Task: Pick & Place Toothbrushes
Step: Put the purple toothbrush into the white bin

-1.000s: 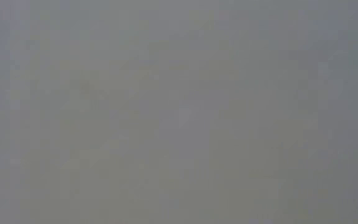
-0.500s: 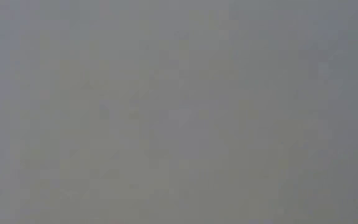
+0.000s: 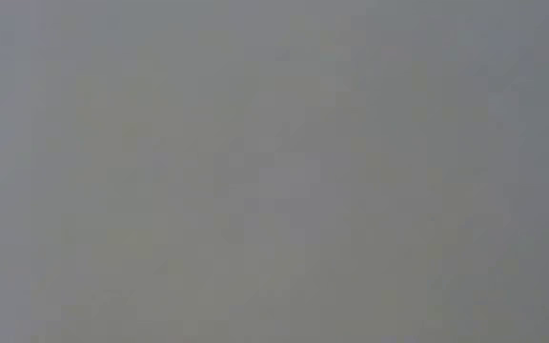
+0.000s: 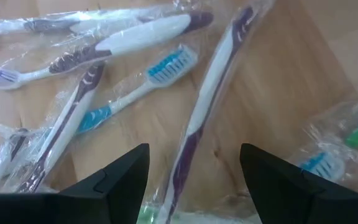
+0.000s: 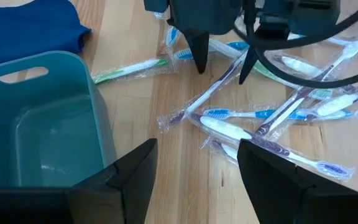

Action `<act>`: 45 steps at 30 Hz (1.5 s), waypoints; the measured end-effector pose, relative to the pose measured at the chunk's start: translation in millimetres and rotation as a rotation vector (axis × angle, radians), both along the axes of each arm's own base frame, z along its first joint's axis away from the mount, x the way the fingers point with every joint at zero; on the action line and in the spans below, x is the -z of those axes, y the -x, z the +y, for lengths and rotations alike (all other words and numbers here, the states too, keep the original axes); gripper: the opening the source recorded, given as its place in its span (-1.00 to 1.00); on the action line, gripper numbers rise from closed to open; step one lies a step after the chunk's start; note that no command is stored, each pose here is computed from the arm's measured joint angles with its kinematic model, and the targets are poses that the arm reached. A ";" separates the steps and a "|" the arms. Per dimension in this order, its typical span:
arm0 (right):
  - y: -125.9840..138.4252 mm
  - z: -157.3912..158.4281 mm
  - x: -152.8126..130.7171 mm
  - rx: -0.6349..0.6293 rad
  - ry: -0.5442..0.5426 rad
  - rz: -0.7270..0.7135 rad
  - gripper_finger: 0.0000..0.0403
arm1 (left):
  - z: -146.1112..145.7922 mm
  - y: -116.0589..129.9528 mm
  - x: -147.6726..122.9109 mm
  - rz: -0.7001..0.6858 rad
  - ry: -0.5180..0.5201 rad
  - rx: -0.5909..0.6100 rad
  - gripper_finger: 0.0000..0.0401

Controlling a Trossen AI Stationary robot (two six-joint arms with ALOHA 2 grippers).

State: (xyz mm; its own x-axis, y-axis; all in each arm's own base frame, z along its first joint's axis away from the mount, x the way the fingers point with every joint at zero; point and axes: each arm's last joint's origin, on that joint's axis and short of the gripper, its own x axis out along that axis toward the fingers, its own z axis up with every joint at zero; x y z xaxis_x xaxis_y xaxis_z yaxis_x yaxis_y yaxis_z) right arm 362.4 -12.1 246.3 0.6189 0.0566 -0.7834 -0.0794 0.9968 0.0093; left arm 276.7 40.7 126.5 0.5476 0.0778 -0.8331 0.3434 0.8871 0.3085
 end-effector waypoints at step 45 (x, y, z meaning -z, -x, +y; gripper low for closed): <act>-0.1 -0.1 0.0 0.001 0.000 0.000 0.07 | -4.1 6.0 -22.5 -0.047 -0.069 -0.088 -0.84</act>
State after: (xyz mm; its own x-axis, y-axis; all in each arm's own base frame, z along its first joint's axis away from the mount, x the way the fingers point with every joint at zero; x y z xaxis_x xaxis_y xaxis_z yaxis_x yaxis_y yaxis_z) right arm 362.5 -12.2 246.3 0.6191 0.0563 -0.7833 -0.0788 0.9968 0.0093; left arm 270.7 36.6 148.9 0.5748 0.1835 -0.7975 0.2482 0.8895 0.3836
